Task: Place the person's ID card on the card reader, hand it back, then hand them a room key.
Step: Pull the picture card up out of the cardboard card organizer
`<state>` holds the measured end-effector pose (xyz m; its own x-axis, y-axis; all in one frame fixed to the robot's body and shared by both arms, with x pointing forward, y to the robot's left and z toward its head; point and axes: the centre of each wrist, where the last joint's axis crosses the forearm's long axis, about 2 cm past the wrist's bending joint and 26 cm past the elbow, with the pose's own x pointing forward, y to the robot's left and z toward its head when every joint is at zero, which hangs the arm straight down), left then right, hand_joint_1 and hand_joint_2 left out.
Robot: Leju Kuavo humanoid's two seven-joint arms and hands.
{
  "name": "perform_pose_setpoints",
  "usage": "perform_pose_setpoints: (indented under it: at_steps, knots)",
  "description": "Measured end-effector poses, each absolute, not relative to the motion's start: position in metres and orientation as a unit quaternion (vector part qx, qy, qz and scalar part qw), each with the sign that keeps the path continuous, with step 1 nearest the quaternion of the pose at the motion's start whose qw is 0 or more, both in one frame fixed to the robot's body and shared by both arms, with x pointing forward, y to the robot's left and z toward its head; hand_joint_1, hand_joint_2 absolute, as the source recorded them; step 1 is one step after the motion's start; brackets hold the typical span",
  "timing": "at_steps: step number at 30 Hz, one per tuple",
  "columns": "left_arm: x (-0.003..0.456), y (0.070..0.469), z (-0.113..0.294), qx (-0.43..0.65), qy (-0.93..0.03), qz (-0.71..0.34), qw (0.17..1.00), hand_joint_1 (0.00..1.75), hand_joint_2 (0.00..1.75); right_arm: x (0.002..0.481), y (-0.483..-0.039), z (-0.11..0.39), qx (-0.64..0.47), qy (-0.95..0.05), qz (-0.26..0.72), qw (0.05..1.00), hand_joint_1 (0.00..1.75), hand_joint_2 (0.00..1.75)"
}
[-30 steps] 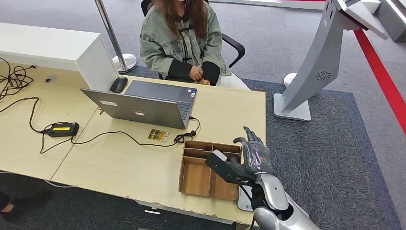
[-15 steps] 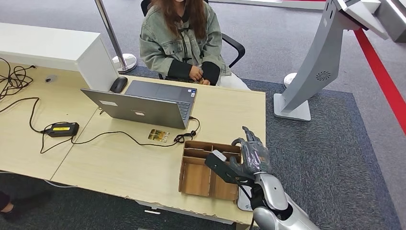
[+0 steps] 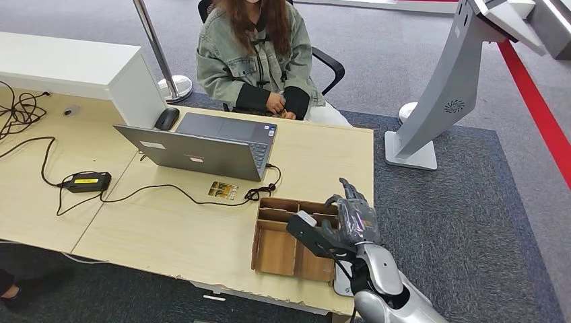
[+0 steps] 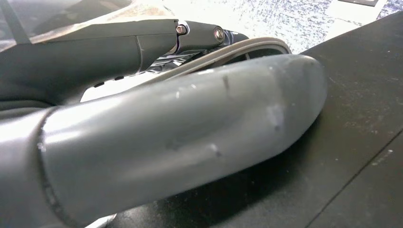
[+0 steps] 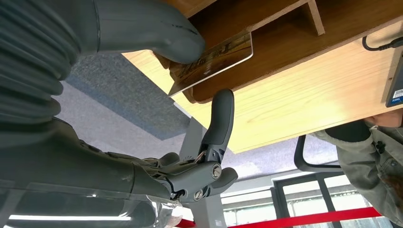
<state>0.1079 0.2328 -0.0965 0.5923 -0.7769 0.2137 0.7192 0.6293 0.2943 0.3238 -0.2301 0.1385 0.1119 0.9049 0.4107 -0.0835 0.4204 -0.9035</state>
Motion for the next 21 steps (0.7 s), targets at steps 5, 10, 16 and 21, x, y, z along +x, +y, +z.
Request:
perform_pose_setpoints:
  at_steps: [5,10,16,21]
  knots:
    - [0.1080,0.2328,-0.0965,0.089,-0.163,-0.423,0.887,0.00,0.00,0.3244,-0.2285,0.1395,-0.375,-0.545,0.385,0.643,0.94,1.75]
    - [0.1080,0.2328,-0.0965,0.088,-0.163,-0.425,0.886,0.00,0.00,0.3246,-0.2273,0.1400,-0.374,-0.546,0.386,0.643,1.23,1.75]
    - [0.1083,0.2327,-0.0964,0.088,-0.163,-0.426,0.886,0.00,0.00,0.3249,-0.2252,0.1399,-0.371,-0.549,0.386,0.642,1.39,1.75]
    - [0.1084,0.2327,-0.0964,0.088,-0.163,-0.426,0.886,0.00,0.00,0.3256,-0.2235,0.1402,-0.367,-0.550,0.383,0.644,1.40,1.75]
